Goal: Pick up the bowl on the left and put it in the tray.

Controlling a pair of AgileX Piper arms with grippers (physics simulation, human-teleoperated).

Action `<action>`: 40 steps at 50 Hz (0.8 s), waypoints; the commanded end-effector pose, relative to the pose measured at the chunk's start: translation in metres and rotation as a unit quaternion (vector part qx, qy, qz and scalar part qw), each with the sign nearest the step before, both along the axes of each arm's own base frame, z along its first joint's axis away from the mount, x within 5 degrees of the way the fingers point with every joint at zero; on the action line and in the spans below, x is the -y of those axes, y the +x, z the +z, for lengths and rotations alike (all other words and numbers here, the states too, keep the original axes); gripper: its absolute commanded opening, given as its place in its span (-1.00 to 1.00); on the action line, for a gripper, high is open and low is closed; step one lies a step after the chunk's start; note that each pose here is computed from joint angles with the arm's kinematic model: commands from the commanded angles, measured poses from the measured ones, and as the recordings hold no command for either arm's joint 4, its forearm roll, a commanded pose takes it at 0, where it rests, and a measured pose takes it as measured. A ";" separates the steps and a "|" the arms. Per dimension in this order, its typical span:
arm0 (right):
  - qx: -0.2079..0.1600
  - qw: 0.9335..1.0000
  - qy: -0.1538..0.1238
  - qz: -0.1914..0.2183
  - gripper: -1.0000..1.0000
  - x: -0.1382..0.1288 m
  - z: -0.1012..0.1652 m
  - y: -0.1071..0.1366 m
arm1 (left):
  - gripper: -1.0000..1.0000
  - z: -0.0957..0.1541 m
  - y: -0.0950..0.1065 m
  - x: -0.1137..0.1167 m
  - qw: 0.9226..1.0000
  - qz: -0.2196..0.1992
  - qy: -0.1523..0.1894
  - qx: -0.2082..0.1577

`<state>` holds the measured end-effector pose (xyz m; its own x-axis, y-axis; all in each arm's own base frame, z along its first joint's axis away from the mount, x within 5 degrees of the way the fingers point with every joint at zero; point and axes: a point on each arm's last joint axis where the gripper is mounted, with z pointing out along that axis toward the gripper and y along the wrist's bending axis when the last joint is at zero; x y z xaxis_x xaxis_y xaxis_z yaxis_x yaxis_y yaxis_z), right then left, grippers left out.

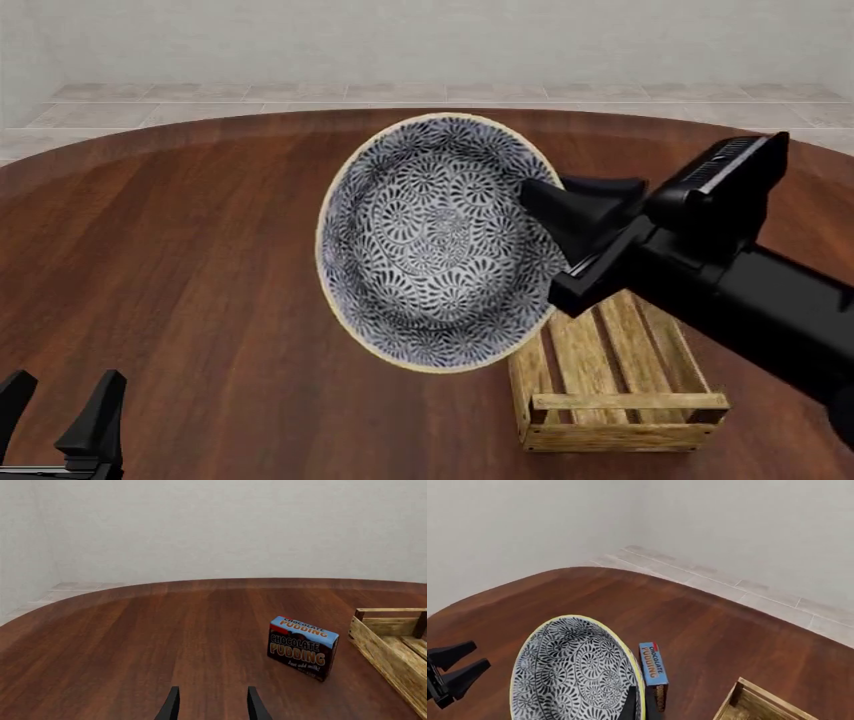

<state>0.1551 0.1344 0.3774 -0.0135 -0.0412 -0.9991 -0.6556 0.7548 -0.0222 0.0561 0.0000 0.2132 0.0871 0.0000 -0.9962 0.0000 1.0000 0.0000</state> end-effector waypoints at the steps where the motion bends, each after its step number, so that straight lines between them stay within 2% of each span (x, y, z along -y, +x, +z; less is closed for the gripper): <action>1: 0.003 0.999 0.030 -0.026 -1.00 0.012 0.005 0.001 | 1.00 0.000 0.000 0.000 1.000 0.000 0.000 0.000; 6: 0.010 0.999 0.035 -0.037 -1.00 0.018 0.006 0.001 | 1.00 0.000 0.000 0.000 1.000 0.000 0.000 0.000; 9: 0.032 0.998 0.027 -0.048 -1.00 0.027 0.006 -0.004 | 1.00 0.000 0.000 0.000 1.000 0.000 0.000 0.000; 10: 0.029 0.998 0.029 -0.050 -1.00 0.027 0.006 -0.003 | 1.00 0.000 0.000 0.000 1.000 0.000 0.000 0.000; 14: 0.029 0.995 0.047 -0.079 -1.00 0.040 0.009 -0.003 | 1.00 0.000 0.000 0.000 1.000 0.000 0.000 0.000; 17: 0.047 0.994 0.044 -0.093 -1.00 0.048 0.010 -0.007 | 1.00 0.000 0.000 0.000 1.000 0.000 0.000 0.000; 22: 0.053 0.991 0.051 -0.111 -1.00 0.055 0.013 -0.007 | 1.00 0.000 0.000 0.000 1.000 0.000 0.000 0.000; 23: 0.064 0.990 0.048 -0.119 -1.00 0.059 0.014 -0.009 | 1.00 0.000 0.000 0.000 1.000 0.000 0.000 0.000; 25: 0.059 0.991 0.051 -0.110 -1.00 0.057 0.014 -0.010 | 1.00 0.000 0.000 0.000 1.000 0.000 0.000 0.000; 29: 0.078 0.987 0.050 -0.133 -1.00 0.067 0.015 -0.014 | 1.00 0.000 0.000 0.000 1.000 0.000 0.000 0.000; 30: 0.071 0.988 0.052 -0.125 -1.00 0.064 0.015 -0.014 | 1.00 0.000 0.000 0.000 1.000 0.000 0.000 0.000; 32: 0.076 0.987 0.051 -0.135 -1.00 0.068 0.015 -0.014 | 1.00 0.000 0.000 0.000 1.000 0.000 0.000 0.000; 40: 0.077 0.987 0.049 -0.132 -1.00 0.067 0.014 -0.014 | 1.00 0.000 0.000 0.000 1.000 0.000 0.000 0.000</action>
